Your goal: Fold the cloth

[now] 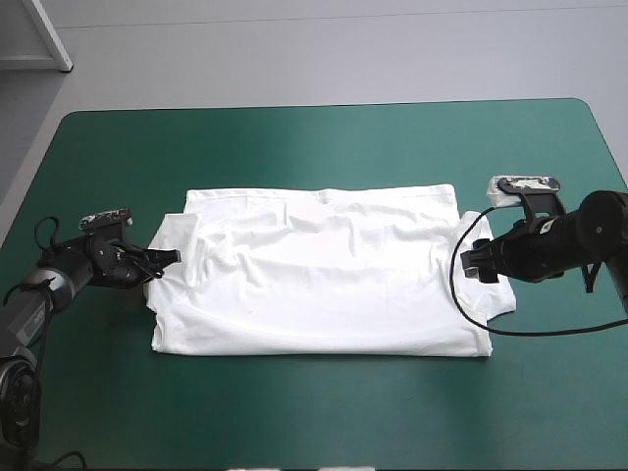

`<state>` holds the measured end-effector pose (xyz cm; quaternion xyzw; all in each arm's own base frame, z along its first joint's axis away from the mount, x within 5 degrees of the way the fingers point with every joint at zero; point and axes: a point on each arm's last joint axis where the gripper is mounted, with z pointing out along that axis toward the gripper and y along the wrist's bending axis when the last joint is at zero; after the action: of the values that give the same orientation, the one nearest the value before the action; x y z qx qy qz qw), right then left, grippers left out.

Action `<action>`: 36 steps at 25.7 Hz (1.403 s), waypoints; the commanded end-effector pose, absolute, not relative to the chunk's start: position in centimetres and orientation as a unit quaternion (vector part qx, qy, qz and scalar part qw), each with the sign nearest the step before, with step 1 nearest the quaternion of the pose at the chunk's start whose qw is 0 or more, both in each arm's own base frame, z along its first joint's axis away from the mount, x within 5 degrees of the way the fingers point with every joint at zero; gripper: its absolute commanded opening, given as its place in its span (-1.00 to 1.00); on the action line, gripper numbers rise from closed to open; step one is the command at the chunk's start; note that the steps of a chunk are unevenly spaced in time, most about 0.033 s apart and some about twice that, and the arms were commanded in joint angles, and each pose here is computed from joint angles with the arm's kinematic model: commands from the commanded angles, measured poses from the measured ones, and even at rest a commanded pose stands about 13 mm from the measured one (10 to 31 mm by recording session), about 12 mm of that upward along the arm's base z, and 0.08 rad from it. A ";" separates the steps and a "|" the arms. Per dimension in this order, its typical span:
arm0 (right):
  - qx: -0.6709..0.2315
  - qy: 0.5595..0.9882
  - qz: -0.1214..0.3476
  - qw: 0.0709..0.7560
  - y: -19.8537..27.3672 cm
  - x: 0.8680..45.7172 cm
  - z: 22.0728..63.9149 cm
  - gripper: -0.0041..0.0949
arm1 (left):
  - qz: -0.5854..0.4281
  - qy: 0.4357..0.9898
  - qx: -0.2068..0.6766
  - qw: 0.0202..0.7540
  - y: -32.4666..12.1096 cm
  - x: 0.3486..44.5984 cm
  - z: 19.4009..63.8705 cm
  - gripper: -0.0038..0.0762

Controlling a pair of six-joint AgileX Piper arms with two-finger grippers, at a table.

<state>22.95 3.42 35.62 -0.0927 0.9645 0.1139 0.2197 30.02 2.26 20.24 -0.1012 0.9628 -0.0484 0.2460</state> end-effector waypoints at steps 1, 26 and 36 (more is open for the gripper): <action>-0.090 0.955 0.116 0.258 3.3 22.5 37.3 0.44 | -0.058 0.961 -0.100 0.251 2.1 30.0 20.7 -0.90; -0.085 0.948 0.113 0.285 3.2 23.0 37.5 0.44 | -0.151 0.899 0.051 0.409 -5.2 26.6 29.4 -0.93; -0.086 0.947 0.092 0.296 2.9 23.3 37.5 0.44 | -0.172 0.910 0.202 0.319 -13.3 26.9 24.1 -0.73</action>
<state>23.51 3.21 35.86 -0.0896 0.9584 0.1006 0.2516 26.52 -12.91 22.42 0.2075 0.9242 -0.1684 0.2727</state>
